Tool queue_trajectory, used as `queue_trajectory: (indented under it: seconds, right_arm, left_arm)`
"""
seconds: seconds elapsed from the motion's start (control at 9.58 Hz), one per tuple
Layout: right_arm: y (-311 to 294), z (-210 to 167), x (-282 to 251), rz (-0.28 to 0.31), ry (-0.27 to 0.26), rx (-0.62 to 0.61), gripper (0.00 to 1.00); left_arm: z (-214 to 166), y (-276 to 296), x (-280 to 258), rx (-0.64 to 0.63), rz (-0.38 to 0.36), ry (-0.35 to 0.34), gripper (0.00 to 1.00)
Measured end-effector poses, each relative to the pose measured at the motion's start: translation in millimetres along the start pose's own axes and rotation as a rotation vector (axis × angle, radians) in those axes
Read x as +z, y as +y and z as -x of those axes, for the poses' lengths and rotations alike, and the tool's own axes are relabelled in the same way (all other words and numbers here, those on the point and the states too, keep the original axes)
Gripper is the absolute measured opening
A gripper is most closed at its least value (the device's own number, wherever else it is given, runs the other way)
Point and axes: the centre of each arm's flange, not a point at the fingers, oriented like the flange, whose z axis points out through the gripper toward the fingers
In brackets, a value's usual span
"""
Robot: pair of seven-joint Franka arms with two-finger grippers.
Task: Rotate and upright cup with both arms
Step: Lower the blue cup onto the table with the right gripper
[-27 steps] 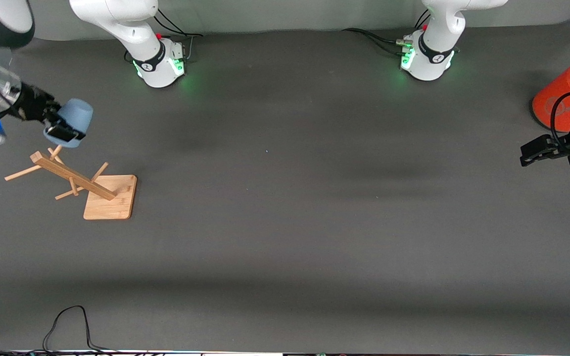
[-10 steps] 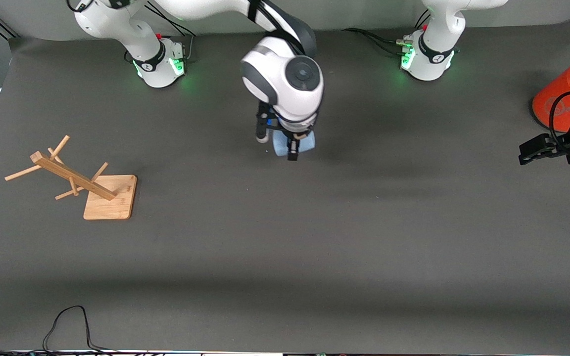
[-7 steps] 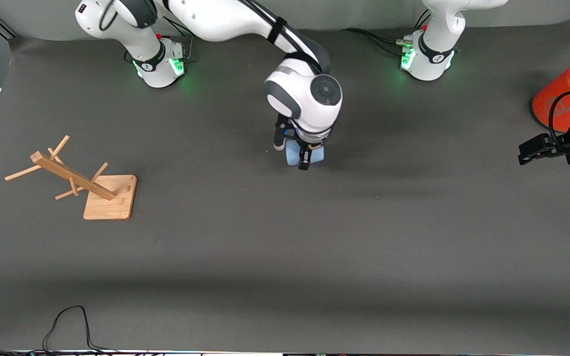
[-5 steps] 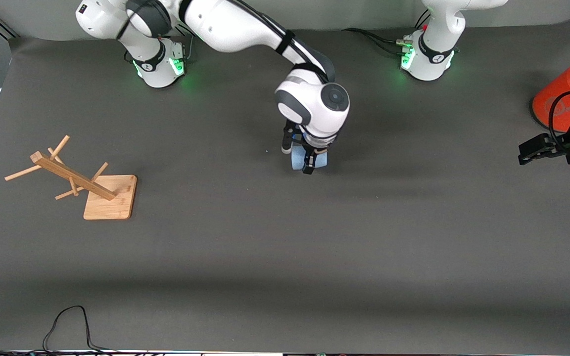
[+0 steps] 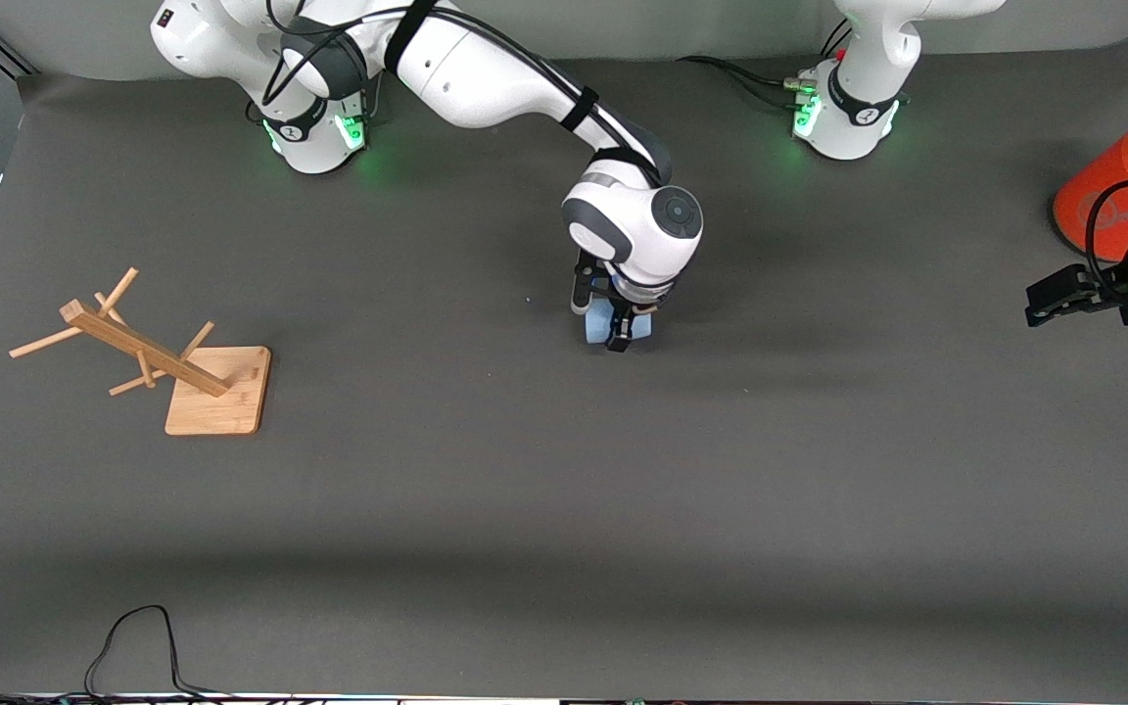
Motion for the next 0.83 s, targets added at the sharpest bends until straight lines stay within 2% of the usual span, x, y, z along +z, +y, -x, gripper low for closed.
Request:
queue_trajectory:
  seconds: [0.1,0.21,0.31,0.63,0.83]
  right_arm:
    - [0,0,1,0.000,0.001,0.003,0.82]
    - [0,0,2,0.000,0.002,0.004,0.95]
    - [-1,0,3,0.000,0.003,0.005,1.00]
    - [-2,1,0,-0.004,-0.002,0.006,1.00]
    - [-6,2,-22,-0.015,-0.025,0.011,1.00]
  left_arm:
    - [0,0,0,0.000,0.000,0.000,1.00]
    - [0,1,0,0.001,0.000,0.000,1.00]
    - [0,2,0,0.004,0.000,0.000,1.00]
    - [0,7,0,0.012,0.001,0.000,1.00]
    - [0,8,0,0.014,0.001,0.001,1.00]
